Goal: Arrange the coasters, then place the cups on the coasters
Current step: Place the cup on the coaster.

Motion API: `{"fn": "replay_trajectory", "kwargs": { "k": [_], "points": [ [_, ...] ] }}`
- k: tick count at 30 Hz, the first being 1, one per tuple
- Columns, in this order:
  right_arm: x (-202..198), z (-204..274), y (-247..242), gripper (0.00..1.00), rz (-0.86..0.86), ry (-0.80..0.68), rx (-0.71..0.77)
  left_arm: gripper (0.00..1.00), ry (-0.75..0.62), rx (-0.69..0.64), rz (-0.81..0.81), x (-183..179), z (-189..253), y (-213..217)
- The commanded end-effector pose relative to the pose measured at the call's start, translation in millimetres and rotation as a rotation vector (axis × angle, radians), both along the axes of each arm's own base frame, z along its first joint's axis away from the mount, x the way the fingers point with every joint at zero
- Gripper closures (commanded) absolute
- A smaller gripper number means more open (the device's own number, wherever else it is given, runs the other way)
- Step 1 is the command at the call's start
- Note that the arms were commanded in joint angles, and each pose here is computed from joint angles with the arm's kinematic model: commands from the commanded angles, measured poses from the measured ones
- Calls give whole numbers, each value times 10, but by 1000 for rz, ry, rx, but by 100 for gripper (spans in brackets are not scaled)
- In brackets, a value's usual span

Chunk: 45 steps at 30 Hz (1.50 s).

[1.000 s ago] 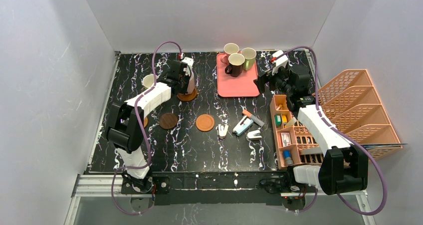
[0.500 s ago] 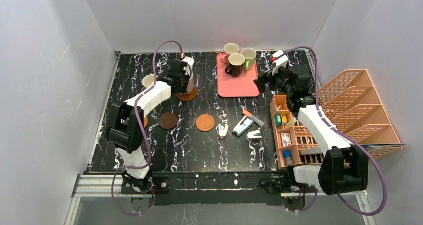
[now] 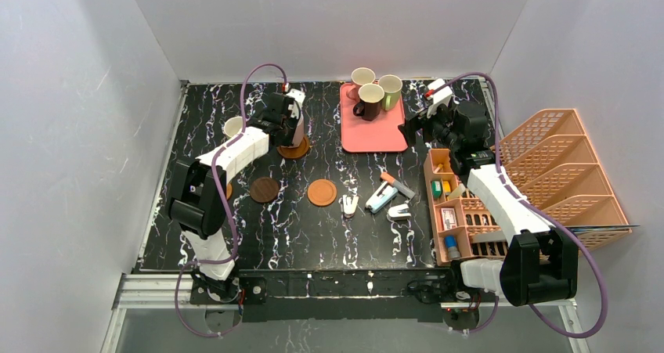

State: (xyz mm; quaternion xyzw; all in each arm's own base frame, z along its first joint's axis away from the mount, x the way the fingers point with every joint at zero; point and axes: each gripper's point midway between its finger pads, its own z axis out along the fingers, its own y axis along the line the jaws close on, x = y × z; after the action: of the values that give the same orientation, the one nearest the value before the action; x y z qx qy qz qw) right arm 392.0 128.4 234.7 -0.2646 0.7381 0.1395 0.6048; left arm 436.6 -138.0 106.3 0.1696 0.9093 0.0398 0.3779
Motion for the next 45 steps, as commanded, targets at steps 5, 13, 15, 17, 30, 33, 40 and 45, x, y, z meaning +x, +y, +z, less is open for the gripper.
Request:
{"fn": "replay_trajectory", "kwargs": {
  "k": [5, 13, 15, 17, 30, 33, 40, 45],
  "points": [
    [-21, 141, 0, 2, 7, -46, 17, 100, -82, -32, 0, 121, 277, -41],
    [-25, 146, 2, 2, 7, -46, 19, 98, -70, -29, -8, 92, 271, -37],
    [-25, 148, 4, 2, 9, -46, 20, 96, -68, -24, -10, 82, 269, -29],
    [-24, 151, 2, 2, 8, -47, 19, 96, -63, -17, -10, 71, 258, -17],
    [-33, 163, 6, 2, 10, -49, 21, 89, -47, -7, -19, 9, 241, 13],
    [-34, 164, 7, 2, 10, -49, 22, 88, -41, -3, -19, -7, 229, 23],
    [-41, 177, 11, 2, 12, -50, 25, 86, -32, -4, -15, -21, 221, 44],
    [-39, 177, 1, 2, 10, -49, 27, 83, -26, -9, -14, -32, 212, 51]
  ]
}}
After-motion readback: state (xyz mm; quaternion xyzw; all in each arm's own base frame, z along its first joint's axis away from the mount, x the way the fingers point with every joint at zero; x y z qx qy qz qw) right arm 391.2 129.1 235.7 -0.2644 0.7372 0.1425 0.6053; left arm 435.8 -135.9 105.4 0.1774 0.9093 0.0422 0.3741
